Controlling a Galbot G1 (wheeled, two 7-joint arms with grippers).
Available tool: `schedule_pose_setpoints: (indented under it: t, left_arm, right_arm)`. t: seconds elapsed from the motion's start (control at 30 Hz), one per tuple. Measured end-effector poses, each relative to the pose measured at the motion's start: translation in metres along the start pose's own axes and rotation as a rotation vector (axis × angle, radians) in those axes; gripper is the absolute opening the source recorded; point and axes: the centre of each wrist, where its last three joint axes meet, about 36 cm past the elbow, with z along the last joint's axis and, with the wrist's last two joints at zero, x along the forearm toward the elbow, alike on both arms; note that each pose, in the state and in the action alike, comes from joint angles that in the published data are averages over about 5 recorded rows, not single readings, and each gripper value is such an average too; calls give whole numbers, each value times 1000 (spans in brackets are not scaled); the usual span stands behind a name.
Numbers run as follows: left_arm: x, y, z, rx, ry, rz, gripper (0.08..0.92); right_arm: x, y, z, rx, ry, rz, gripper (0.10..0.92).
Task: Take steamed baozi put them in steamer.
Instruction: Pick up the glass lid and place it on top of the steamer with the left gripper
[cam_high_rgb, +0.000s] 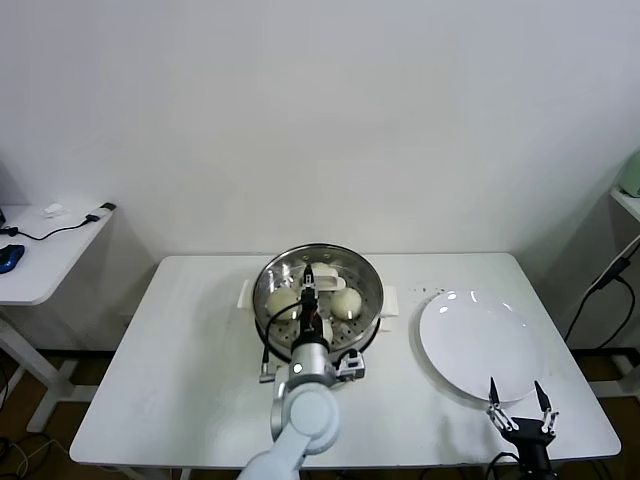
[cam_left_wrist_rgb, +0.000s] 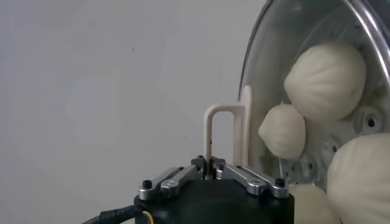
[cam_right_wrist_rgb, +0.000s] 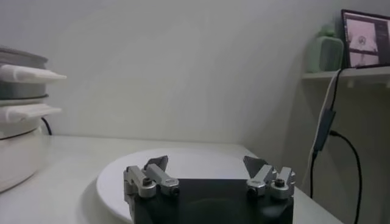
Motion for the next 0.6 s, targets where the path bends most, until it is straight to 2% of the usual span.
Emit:
schedule_pose_setpoints:
  t: [0.6]
  left_arm:
    - [23,24,13,90,-71,28,680]
  right_arm:
    - [-4,1,1,11,11,-31,823]
